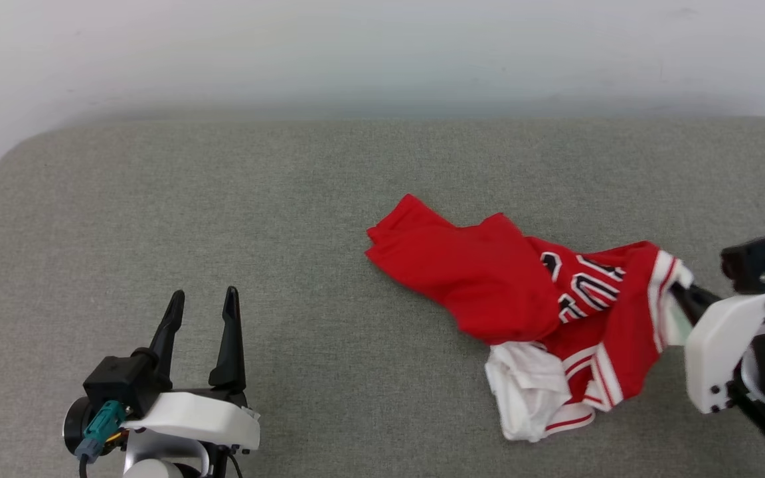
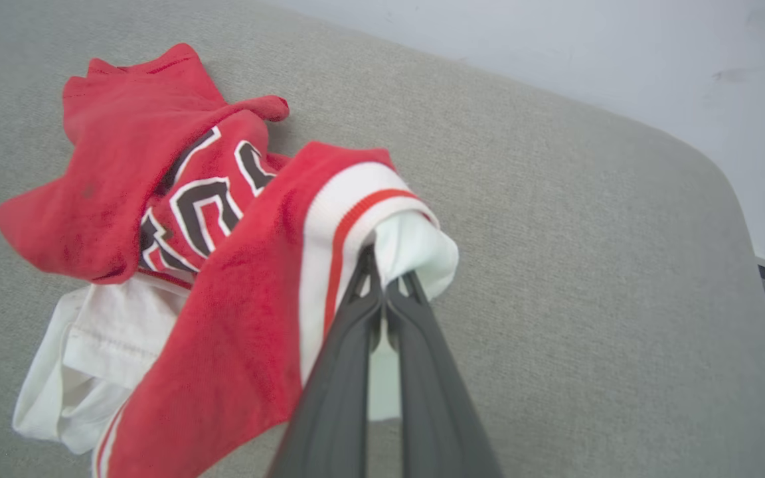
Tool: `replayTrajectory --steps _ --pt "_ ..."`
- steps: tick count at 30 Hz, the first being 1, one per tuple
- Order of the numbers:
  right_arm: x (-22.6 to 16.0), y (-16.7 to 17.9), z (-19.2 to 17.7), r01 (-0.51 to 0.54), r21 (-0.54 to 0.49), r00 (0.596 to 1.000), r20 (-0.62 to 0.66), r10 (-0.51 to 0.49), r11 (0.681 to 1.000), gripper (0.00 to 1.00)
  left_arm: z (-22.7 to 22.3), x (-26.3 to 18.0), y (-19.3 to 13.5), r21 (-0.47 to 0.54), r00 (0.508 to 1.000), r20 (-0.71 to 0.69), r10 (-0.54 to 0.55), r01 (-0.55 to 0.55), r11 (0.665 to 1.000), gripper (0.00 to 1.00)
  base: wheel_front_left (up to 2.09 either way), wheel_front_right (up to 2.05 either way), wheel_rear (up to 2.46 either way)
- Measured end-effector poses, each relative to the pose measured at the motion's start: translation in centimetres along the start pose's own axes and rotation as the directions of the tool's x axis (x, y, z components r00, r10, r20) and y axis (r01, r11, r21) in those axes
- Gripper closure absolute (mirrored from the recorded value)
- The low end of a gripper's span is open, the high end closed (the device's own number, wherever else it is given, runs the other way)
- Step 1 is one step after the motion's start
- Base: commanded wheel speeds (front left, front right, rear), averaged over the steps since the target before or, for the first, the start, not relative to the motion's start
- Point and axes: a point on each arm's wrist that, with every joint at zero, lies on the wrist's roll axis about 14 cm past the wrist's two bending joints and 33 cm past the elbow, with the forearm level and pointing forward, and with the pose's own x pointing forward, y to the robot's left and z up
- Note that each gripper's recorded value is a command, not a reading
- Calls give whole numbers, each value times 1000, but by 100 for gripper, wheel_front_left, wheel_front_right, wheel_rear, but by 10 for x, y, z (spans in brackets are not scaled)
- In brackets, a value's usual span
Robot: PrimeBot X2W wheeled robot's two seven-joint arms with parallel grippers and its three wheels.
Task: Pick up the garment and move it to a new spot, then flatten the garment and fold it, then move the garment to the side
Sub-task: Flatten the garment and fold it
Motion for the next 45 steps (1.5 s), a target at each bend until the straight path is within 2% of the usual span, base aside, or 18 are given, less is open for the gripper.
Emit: replayTrajectory --steps 4,8,15,16,17,18,24,30,39,45 --pt "-2 -52 -16 131 31 990 -52 -129 991 100 -6 8 -4 -4 1000 -13 -13 13 1000 0 0 0 0" --pt "-4 -94 -46 239 74 966 -121 -230 968 100 -13 17 -5 -4 999 -28 -23 23 1000 0 0 0 0" --pt "-1 -110 -111 324 195 930 -245 -274 926 100 -27 28 -4 -1 998 -60 -26 26 1000 0 0 0 0" --pt "1 -108 -118 329 218 928 -253 -272 919 77 -29 29 -4 -2 998 -65 -28 28 1000 0 0 0 0" --pt "2 -105 -123 329 225 927 -260 -269 917 22 -30 29 -4 -1 997 -67 -29 29 1000 0 0 0 0" --pt "4 -102 -124 328 243 930 -254 -267 913 0 -30 30 -3 1 997 -67 -30 30 1000 0 0 0 0" --pt "5 -105 -102 339 283 941 -99 -324 897 0 -28 29 -5 4 997 -66 -35 35 999 0 0 0 0" --pt "-11 -103 -59 343 292 910 131 -392 893 0 -21 20 -6 9 998 -55 -31 32 999 0 0 0 0" --pt "-42 -63 -24 278 300 875 313 -369 913 0 -9 4 -12 8 998 -39 -40 40 999 0 0 0 0" --pt "-65 -38 -13 232 299 867 369 -336 926 0 -2 -6 -16 13 998 -35 -51 52 999 0 0 0 0"
